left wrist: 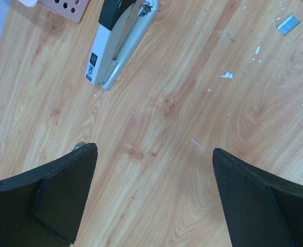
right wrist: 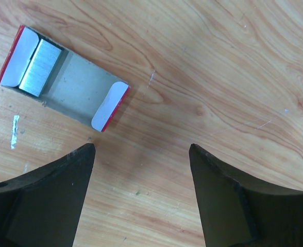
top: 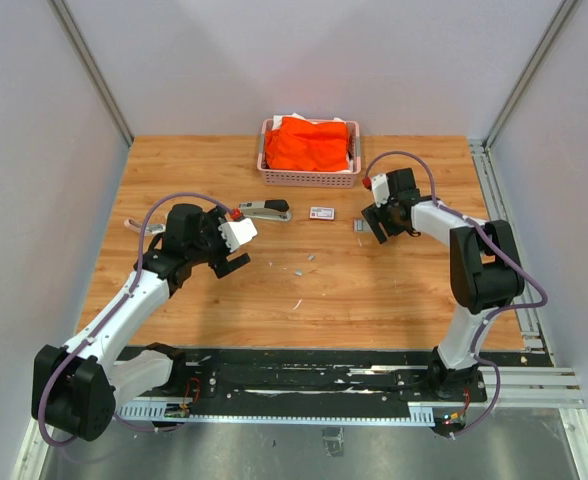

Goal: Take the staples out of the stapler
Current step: Adjust the staple box at the center of the board.

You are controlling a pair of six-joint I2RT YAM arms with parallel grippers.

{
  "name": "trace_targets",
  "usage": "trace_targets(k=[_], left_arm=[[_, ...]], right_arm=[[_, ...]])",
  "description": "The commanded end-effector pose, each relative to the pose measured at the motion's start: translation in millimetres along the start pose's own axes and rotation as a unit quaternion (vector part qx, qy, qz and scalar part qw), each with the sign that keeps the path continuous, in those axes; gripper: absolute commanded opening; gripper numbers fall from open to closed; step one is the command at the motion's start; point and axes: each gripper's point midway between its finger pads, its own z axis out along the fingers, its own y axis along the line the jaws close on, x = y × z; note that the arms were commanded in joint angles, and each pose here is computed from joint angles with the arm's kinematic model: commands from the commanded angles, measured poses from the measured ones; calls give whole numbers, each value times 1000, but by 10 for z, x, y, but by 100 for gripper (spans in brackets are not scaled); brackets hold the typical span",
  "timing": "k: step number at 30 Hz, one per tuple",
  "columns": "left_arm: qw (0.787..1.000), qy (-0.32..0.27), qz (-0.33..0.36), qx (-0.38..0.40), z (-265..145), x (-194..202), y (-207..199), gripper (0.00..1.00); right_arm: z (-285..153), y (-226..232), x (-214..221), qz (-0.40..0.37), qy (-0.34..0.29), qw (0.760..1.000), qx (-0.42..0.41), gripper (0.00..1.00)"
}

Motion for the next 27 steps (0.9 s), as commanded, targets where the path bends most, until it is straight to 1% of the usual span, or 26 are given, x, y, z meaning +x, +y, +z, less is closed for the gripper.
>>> trace_targets(k=[1,17,19,23,25,27], left_arm=[[1000,-12,-1,-20,-13,-53,73,98],[1000,-14,-5,-26,10,-43,82,98],[999,-13,-12,-35,34,-43,128,98],[999,-11,-7,-40,141,-107,259,98],[1000,-3,3,-27,238,-150,332,98],[1000,7,17,-5,353,-196,395,98]], right_arm=[[58,-28,-17,-5,16,1000,6,76],[204,-222,-243,-14,26,999,32,76],[132,-207,-278,-15,24,999,25,76],[-168,-164,-403,-16,-9,1000,8,76],[-359,-119,-490,-21,-33,999,-7,77],[-507,-3,-543,-29,-56,997,-39,77]])
